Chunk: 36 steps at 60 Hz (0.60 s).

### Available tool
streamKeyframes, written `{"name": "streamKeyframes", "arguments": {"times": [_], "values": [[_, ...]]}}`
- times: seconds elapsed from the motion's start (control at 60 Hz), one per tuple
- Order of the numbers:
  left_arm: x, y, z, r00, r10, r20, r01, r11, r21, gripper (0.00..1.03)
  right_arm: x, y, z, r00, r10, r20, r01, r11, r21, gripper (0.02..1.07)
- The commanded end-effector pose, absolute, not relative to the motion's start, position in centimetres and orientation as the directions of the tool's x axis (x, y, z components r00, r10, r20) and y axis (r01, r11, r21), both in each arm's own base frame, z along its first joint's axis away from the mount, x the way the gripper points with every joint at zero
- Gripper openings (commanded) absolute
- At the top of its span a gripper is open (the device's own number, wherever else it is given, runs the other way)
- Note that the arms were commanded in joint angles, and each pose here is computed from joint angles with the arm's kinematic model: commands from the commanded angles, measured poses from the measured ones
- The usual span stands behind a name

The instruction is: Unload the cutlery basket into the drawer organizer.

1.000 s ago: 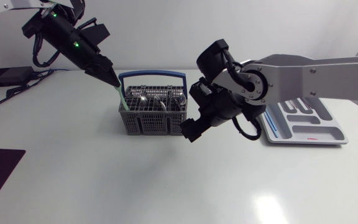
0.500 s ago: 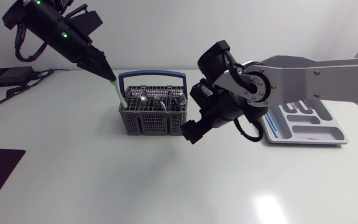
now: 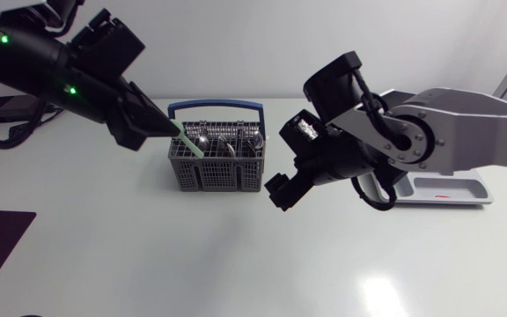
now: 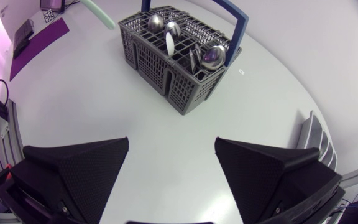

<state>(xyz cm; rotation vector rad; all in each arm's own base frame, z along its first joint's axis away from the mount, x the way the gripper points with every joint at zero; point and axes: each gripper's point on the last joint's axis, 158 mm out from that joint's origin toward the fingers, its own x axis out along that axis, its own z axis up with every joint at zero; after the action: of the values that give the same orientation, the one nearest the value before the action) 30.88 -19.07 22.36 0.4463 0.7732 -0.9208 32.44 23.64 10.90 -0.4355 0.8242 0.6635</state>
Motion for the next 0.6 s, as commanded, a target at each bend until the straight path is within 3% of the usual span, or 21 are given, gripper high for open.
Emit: {"name": "streamKeyframes", "arguments": {"times": [0.0,0.317,0.583], "values": [[29.7,-20.1,20.7,0.341,-0.544,-0.767,0.867,0.497,0.032,0.04,31.1,23.6,10.3,0.479,0.386,-0.788,-0.720,0.687,-0.101,1.02],[27.3,-24.4,18.0,0.304,-0.603,-0.737,0.932,0.348,0.099,0.04,28.5,23.7,10.5,0.417,0.488,-0.767,-0.798,0.601,-0.051,1.02],[25.4,-27.1,16.5,0.266,-0.645,-0.716,0.963,0.212,0.167,0.05,26.5,23.6,10.5,0.419,0.551,-0.722,-0.870,0.472,-0.145,1.02]]}}
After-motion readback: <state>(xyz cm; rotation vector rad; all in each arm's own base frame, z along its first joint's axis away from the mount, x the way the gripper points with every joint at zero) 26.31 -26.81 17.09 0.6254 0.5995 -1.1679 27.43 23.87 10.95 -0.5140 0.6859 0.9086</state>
